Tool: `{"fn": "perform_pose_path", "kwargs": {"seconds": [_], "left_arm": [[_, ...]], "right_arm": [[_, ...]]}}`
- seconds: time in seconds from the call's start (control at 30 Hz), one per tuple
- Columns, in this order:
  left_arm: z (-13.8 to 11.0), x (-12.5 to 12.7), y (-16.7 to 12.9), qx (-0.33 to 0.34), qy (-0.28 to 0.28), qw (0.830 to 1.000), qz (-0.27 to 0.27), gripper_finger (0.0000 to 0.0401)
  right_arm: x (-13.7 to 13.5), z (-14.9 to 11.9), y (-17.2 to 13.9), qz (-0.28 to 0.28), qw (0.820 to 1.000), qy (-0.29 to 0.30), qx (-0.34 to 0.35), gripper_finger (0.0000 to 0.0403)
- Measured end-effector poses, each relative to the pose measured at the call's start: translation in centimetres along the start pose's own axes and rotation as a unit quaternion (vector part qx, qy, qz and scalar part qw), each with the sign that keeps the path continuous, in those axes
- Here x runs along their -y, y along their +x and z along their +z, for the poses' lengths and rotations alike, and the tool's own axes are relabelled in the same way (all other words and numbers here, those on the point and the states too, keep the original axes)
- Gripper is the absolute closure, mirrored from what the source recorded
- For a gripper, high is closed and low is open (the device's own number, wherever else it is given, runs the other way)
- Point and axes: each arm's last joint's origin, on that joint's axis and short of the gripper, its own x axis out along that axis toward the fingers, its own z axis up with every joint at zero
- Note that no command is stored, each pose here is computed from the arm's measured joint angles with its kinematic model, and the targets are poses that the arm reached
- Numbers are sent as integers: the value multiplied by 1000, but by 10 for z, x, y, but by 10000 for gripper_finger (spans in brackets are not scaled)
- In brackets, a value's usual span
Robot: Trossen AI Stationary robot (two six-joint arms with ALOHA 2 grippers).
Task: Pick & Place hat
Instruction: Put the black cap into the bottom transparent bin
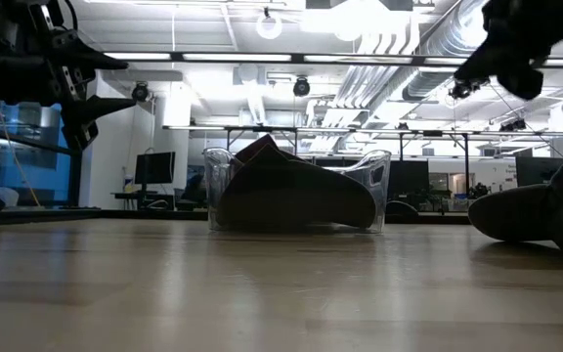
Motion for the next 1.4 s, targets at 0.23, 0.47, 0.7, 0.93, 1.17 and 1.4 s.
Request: {"fn": "perform_pose_path", "kwargs": {"seconds": [0.23,0.47,0.7,0.93,1.17,1.4], "left_arm": [[0,0,0,0,0,1000,0,183],[0,0,0,0,0,1000,0,183],[0,0,0,0,0,1000,0,183],[0,0,0,0,0,1000,0,183],[0,0,0,0,0,1000,0,183],[0,0,0,0,0,1000,0,183]], "right_arm": [[-19,26,-17,-11,988,64,-140,402],[-29,32,-29,-46,958,106,-261,398],[-37,32,-38,-120,926,85,-347,343],[-53,19,-31,-183,880,101,-426,257],[-64,-10,-17,-252,826,142,-483,225],[-80,-32,-2,-302,797,180,-491,223]]}}
